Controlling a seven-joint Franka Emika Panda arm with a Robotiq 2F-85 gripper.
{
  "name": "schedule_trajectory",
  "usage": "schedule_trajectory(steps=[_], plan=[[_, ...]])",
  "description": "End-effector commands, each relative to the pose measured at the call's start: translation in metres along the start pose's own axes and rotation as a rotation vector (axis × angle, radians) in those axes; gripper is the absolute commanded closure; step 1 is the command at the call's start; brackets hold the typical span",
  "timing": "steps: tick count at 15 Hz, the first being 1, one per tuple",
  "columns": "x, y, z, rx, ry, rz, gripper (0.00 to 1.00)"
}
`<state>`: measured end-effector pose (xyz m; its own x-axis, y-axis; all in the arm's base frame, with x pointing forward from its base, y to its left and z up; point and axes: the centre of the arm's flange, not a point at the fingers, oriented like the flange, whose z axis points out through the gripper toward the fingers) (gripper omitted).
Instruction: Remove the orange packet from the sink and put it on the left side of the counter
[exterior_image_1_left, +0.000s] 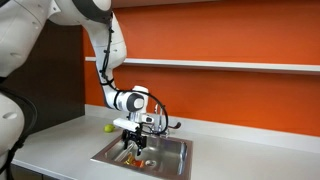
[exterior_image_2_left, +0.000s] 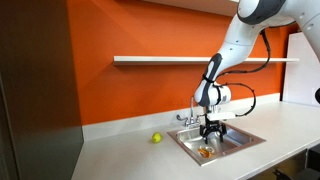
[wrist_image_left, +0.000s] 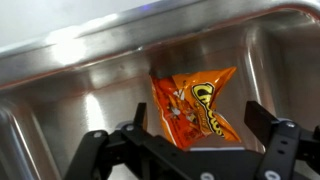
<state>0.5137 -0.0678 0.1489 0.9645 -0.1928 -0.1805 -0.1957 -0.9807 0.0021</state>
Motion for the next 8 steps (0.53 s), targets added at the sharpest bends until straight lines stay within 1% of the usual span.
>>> schedule_trajectory(steps=[1,8], plan=[[0.009,-0.004,0.019,0.022,-0.008,-0.02,0.0],[0.015,-0.012,0.058,0.03,-0.026,-0.021,0.0]])
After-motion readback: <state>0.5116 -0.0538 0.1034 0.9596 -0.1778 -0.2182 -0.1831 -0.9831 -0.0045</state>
